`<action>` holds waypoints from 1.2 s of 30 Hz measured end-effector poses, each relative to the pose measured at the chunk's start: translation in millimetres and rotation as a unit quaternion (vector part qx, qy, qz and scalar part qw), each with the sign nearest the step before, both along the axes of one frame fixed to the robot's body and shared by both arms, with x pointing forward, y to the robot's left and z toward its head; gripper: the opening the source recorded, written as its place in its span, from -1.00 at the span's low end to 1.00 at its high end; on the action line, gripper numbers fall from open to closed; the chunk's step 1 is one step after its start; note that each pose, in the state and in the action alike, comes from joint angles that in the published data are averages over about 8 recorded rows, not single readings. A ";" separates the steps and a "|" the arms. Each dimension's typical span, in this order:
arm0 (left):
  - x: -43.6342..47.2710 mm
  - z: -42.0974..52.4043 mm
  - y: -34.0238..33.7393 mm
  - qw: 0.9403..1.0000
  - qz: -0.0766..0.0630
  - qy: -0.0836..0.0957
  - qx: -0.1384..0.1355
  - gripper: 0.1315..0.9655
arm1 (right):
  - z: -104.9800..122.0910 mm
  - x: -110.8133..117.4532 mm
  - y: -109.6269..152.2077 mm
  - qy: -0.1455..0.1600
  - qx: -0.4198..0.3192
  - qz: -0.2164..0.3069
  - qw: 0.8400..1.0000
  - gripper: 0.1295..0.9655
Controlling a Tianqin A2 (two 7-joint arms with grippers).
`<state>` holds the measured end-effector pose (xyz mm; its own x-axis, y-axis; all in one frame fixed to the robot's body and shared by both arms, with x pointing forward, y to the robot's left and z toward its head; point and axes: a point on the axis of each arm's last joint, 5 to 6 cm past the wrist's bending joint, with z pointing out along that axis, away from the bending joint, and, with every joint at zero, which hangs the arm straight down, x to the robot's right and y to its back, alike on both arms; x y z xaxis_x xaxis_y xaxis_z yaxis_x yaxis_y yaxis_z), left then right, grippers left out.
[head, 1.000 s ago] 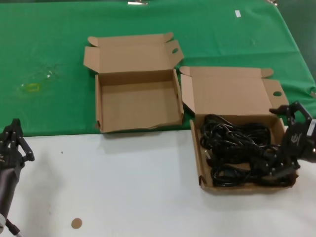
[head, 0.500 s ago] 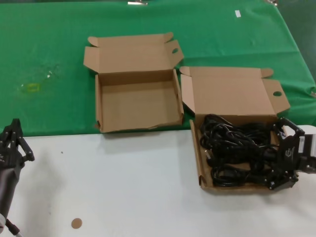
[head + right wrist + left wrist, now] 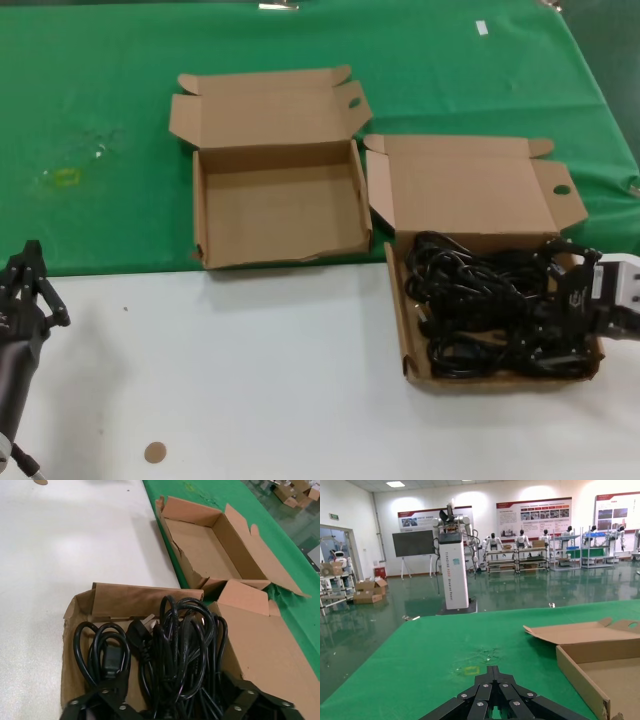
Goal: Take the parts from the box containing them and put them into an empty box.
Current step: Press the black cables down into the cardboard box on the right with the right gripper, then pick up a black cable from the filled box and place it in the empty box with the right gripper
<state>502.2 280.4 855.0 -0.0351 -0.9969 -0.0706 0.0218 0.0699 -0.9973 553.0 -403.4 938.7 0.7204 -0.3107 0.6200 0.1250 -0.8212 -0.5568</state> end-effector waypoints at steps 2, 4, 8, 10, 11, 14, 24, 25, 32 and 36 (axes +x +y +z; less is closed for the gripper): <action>0.0 0.0 0.0 1.000 0.000 0.000 0.000 -0.97 | 0.7 0.6 0.7 0.000 -0.001 0.001 1.000 0.41; 0.0 0.0 0.0 1.000 0.000 0.000 0.000 -0.97 | 1.2 1.0 1.4 -0.001 -0.002 0.001 1.000 0.29; 0.0 0.0 0.0 1.000 0.000 0.000 0.000 -0.97 | 1.9 1.3 2.4 -0.001 -0.005 0.003 1.000 0.03; 0.0 0.0 0.0 1.000 0.000 0.000 0.000 -0.97 | 2.0 1.2 2.6 -0.002 -0.007 0.003 1.000 -0.03; 0.0 0.0 0.0 1.000 0.000 0.000 0.000 -0.97 | 2.0 1.1 2.6 -0.003 -0.009 0.004 1.000 -0.03; 0.0 0.0 0.0 1.000 0.000 0.000 0.000 -0.97 | 1.9 0.7 2.4 -0.004 -0.012 0.004 1.000 -0.09; 0.0 0.0 0.0 1.000 0.000 0.000 0.000 -0.97 | 3.7 -0.4 2.9 -0.008 -0.024 0.005 1.000 -0.56; 0.0 0.0 0.0 1.000 0.000 0.000 0.000 -0.97 | 4.4 -0.4 3.2 -0.008 -0.025 0.006 1.000 -0.59; 0.0 0.0 0.0 1.000 0.000 0.000 0.000 -0.97 | 13.9 -0.4 7.5 -0.016 -0.028 0.009 0.999 -0.75; 0.0 0.0 0.0 1.000 0.000 0.000 0.000 -0.97 | 23.0 1.1 12.2 -0.024 -0.029 0.012 0.999 -0.75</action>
